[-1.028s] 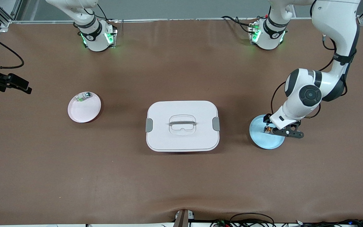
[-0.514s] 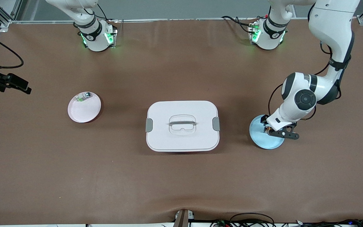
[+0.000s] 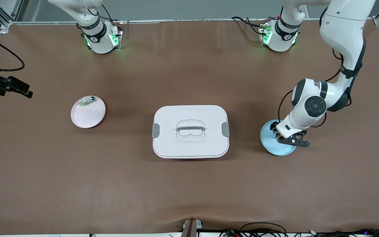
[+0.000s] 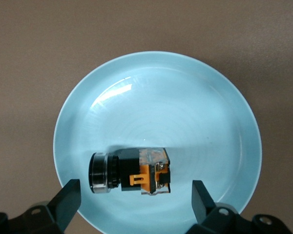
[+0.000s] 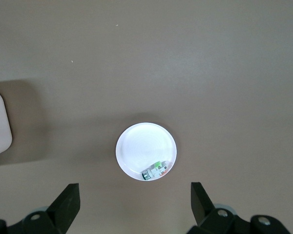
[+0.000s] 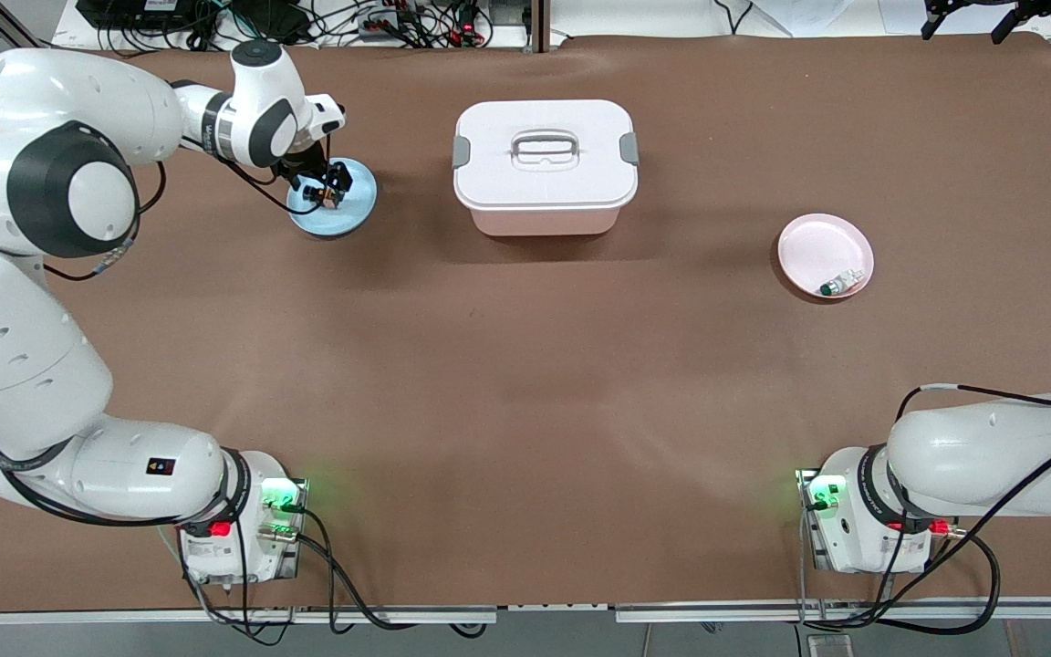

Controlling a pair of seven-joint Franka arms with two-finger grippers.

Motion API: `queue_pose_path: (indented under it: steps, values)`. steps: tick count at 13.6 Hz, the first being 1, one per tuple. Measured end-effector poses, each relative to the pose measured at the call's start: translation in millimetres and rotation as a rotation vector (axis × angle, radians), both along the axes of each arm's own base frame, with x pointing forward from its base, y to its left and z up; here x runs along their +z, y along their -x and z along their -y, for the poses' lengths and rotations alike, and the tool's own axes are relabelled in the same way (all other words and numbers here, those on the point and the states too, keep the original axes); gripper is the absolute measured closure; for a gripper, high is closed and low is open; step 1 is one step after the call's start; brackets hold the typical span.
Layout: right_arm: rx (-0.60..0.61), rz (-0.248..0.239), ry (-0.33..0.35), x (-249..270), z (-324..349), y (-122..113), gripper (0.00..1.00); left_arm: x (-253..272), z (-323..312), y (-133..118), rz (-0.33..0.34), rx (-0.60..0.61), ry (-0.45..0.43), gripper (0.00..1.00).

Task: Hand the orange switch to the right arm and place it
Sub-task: 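Lower the left gripper and grasp the orange switch on the blue plate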

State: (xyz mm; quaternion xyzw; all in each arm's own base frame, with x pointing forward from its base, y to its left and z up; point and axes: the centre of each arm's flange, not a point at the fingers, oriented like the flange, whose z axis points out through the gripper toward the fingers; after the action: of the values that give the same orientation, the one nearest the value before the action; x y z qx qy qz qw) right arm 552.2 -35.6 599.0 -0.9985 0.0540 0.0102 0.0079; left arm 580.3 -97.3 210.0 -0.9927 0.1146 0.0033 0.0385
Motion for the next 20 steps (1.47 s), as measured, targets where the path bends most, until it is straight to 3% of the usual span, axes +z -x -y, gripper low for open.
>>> queue_pose_path:
  steps: [17, 18, 19, 20]
  values:
    - [0.003, 0.007, 0.001, 1.3, -1.8, 0.6, 0.00, -25.7, -3.4, -4.4, 0.049, 0.004, 0.028, 0.00]
    - [0.003, 0.008, 0.001, 1.3, -2.0, 0.5, 0.00, -25.6, -3.5, -4.5, 0.050, 0.004, 0.028, 0.07]
    - [0.003, 0.009, 0.001, 1.5, -2.0, 0.3, 0.00, -25.6, -3.5, -4.6, 0.050, 0.004, 0.028, 0.07]
    - [0.003, 0.010, 0.001, 1.6, -2.1, 0.2, 0.00, -25.6, -3.5, -4.6, 0.051, 0.004, 0.029, 0.16]
